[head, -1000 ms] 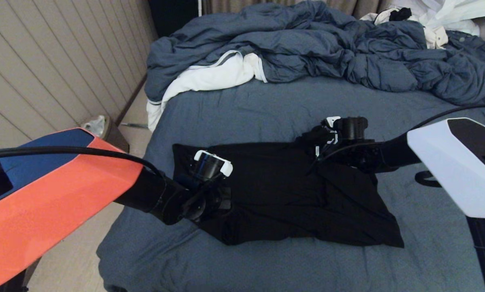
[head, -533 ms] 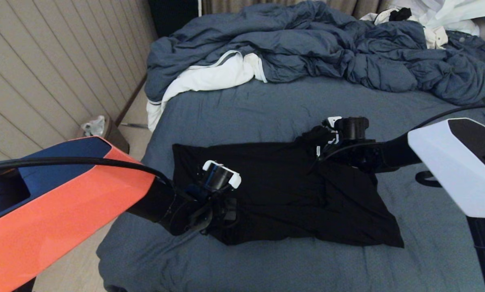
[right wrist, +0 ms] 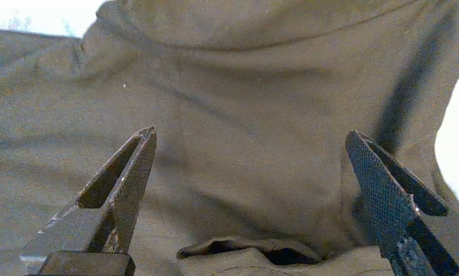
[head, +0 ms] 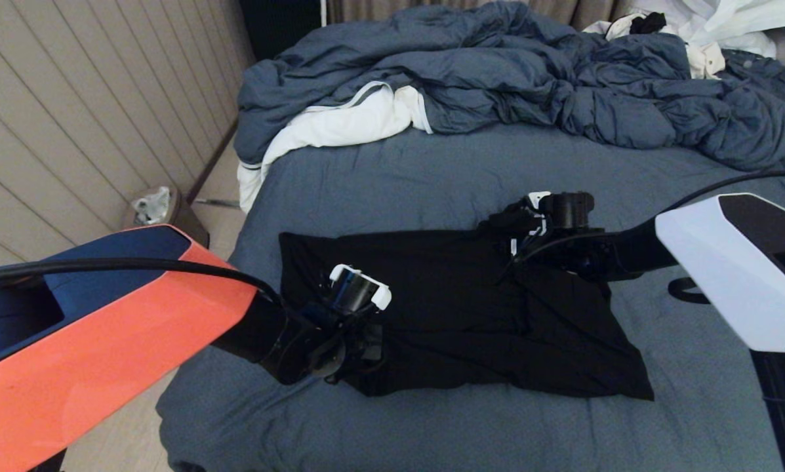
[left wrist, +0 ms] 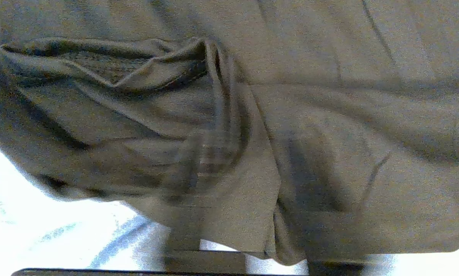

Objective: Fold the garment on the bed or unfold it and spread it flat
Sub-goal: Unford the black T-shirt

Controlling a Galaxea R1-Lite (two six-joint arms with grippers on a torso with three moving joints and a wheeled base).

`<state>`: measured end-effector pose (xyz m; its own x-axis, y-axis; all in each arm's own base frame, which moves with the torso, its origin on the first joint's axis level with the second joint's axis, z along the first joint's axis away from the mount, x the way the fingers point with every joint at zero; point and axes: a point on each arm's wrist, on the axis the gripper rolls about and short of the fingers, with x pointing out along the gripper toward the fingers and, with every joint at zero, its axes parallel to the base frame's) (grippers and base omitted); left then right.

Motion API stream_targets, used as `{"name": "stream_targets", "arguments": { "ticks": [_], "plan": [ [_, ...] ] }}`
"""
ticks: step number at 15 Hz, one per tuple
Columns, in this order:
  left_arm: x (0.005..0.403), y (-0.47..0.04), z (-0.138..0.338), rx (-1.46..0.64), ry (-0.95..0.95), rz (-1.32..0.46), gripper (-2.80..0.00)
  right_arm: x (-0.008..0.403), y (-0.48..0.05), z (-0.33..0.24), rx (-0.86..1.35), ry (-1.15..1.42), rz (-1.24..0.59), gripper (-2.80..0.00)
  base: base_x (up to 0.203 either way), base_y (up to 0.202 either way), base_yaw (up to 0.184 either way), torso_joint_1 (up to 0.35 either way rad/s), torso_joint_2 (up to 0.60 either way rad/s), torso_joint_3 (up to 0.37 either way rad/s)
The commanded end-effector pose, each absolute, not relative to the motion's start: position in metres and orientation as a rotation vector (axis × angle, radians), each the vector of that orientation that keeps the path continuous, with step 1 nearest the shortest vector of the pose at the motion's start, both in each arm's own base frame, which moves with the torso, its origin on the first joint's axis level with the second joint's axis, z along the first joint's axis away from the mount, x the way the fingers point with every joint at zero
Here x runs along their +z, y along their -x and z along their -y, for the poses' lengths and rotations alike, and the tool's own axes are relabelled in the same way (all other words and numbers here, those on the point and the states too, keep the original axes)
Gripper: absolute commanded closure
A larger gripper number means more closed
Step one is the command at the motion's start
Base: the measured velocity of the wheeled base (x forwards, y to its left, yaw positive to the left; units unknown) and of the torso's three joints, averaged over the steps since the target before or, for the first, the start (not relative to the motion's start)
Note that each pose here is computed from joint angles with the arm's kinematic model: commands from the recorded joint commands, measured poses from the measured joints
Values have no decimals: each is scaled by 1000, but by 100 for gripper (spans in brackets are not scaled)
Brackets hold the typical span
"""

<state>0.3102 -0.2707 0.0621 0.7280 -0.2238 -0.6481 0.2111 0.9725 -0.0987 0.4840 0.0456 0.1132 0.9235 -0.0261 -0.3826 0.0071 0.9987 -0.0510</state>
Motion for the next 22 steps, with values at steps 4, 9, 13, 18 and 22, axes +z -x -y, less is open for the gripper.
{"name": "stream_targets", "arguments": {
  "ticks": [4, 9, 13, 18, 22],
  "plan": [
    [62, -309, 265, -220, 34, -725, 0, 113, -484, -46, -18, 49, -390, -280, 0, 0, 0, 0, 0, 0],
    [100, -287, 242, -182, 58, -660, 0, 116, -484, -46, -17, 48, -384, -280, 0, 0, 0, 0, 0, 0],
    [157, -236, 197, -204, 108, -576, 0, 118, -483, -46, -19, 48, -380, -280, 0, 0, 0, 0, 0, 0],
    [116, -184, 155, -170, 104, -713, 0, 120, -483, -45, -20, 47, -377, -280, 0, 0, 0, 0, 0, 0],
    [89, -186, 160, -217, 155, -730, 0, 118, -483, -45, -20, 48, -381, -280, 0, 0, 0, 0, 0, 0]
  ]
}}
